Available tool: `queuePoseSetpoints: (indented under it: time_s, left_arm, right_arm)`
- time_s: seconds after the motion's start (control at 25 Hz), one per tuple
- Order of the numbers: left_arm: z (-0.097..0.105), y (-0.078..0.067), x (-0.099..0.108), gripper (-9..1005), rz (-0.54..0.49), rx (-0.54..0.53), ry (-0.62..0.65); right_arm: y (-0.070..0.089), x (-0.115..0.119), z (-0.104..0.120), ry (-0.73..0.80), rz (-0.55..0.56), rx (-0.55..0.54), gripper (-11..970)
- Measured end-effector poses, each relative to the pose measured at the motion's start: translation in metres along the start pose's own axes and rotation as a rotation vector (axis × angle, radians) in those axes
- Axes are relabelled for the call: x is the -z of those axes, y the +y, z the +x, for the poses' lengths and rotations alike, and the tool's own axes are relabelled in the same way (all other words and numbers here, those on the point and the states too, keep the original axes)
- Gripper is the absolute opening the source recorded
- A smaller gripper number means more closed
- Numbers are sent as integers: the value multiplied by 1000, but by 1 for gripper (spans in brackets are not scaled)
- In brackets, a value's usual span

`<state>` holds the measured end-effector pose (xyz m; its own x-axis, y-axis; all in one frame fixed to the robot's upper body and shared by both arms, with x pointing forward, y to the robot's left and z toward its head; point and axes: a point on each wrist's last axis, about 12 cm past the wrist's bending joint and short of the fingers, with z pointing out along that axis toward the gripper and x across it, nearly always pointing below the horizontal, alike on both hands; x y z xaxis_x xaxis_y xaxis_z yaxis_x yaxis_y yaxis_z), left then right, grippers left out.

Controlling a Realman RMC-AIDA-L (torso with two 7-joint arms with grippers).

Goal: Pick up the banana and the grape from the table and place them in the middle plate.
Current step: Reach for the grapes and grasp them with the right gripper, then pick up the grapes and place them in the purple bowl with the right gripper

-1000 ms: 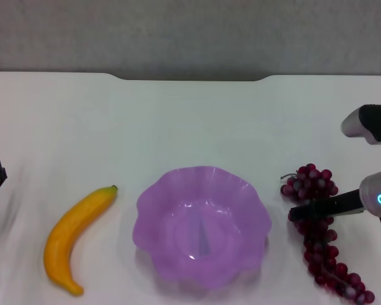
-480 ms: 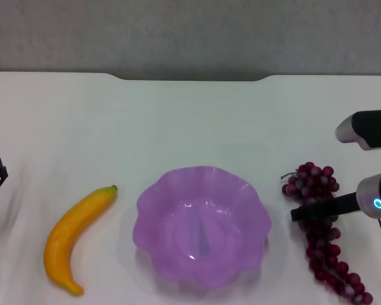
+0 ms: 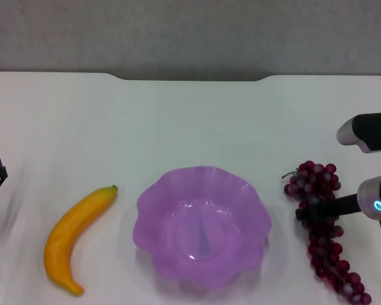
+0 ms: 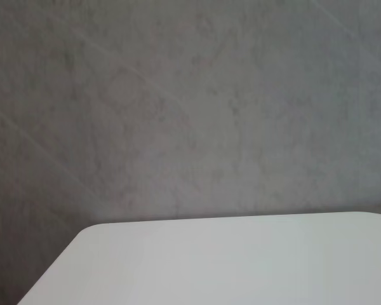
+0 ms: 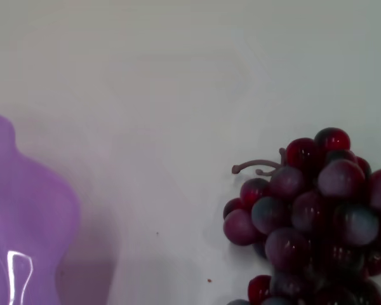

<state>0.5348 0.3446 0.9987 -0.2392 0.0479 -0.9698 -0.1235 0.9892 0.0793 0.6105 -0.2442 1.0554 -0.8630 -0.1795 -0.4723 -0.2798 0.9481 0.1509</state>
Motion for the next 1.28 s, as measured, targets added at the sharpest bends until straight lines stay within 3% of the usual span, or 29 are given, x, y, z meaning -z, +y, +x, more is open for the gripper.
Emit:
queuePoseSetpoints:
  time_s: [1.28]
  left_arm:
    - [0, 0, 0, 876, 0, 0, 0]
  right_arm:
    - [0, -6, 2, -69, 18, 32, 521]
